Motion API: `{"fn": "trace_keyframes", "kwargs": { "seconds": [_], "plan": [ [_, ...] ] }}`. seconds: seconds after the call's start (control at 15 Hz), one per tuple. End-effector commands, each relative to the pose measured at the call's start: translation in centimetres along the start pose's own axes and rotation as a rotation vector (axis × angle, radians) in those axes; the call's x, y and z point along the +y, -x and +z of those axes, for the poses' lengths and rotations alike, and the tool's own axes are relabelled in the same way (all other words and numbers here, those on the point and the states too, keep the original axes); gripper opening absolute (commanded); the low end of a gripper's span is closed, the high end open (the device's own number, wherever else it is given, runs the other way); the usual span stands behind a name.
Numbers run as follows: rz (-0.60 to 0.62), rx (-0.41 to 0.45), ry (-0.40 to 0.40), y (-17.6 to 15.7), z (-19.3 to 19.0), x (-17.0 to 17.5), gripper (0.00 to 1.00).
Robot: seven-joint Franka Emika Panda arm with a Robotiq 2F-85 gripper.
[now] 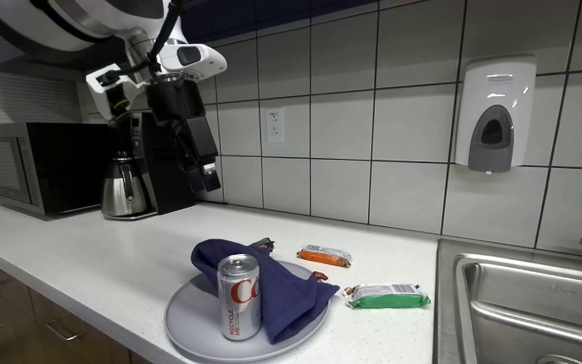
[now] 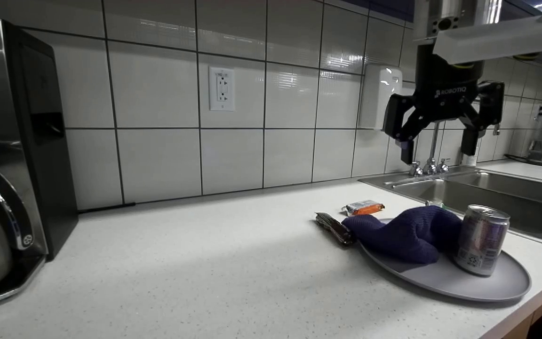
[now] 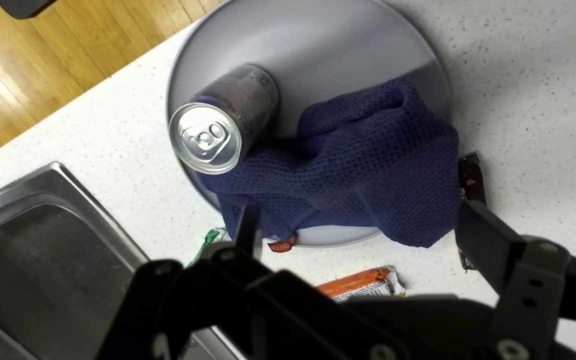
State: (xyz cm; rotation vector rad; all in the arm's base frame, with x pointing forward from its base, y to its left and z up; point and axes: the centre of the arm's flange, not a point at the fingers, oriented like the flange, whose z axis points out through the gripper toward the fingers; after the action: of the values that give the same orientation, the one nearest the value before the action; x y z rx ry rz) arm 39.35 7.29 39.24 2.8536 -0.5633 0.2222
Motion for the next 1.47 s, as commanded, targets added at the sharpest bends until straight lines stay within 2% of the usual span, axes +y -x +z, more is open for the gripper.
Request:
{"fn": "trace_keyframes", "kwargs": {
  "seconds": [0.0, 0.47, 0.93, 1.4],
  "plan": [
    [-0.018, -0.010, -0.026, 0.2, 0.4, 1.5, 1.00],
    [-0.123, -0.044, -0.093, 0.1, 1.4, 4.5, 1.00],
    [-0.245, -0.019, -0.114, 0.5, 2.8, 7.5, 1.00],
    [-0.277, -0.037, -0.118, 1.4, 4.0, 10.1, 1.00]
  ]
}}
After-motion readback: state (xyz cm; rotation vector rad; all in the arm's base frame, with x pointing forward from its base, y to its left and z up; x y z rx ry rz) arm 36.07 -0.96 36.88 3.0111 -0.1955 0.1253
